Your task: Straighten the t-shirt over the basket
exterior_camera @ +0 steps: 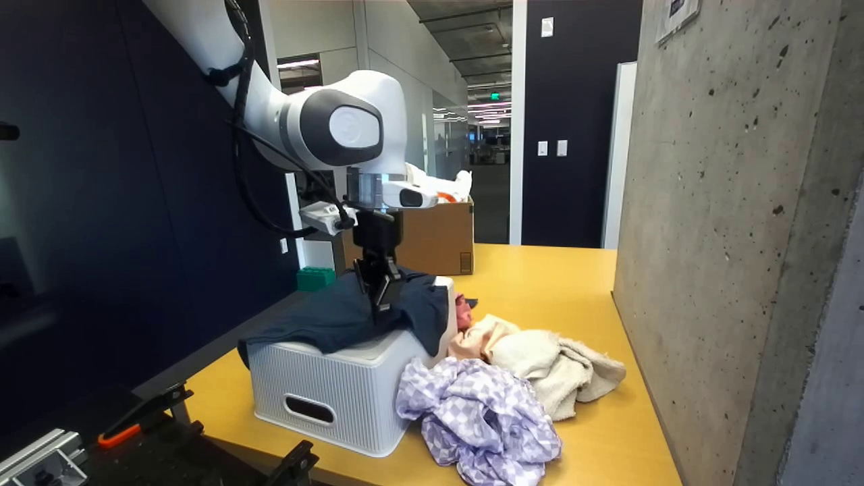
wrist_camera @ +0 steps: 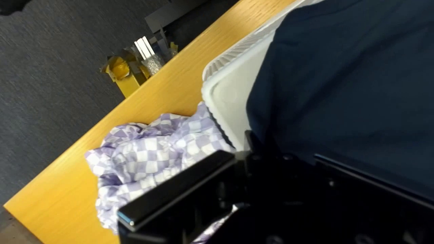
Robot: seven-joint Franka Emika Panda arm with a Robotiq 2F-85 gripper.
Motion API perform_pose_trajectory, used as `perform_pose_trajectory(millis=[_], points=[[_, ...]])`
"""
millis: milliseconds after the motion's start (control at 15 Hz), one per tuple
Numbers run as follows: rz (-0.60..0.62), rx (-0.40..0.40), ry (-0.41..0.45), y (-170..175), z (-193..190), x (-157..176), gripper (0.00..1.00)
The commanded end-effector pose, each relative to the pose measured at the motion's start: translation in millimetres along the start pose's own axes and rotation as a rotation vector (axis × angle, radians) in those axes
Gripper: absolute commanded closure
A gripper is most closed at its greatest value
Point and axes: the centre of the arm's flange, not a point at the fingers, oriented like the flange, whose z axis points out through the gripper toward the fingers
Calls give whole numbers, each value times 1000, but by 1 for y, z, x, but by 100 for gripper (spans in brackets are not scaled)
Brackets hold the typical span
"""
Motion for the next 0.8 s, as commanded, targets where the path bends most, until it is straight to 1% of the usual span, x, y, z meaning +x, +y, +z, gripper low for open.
perform_pose_trajectory(millis=[0,133,267,333,400,600,733], points=[[64,-41,-10,42,0,-5,99],[105,-62,-16,66,7,0,99],[139,-65,-21,86,12,6,99],[151,-55,-21,92,13,9,72],[156,-53,-22,96,12,9,71],[163,-35,-41,102,13,7,49],[125,-29,-65,102,10,0,36]])
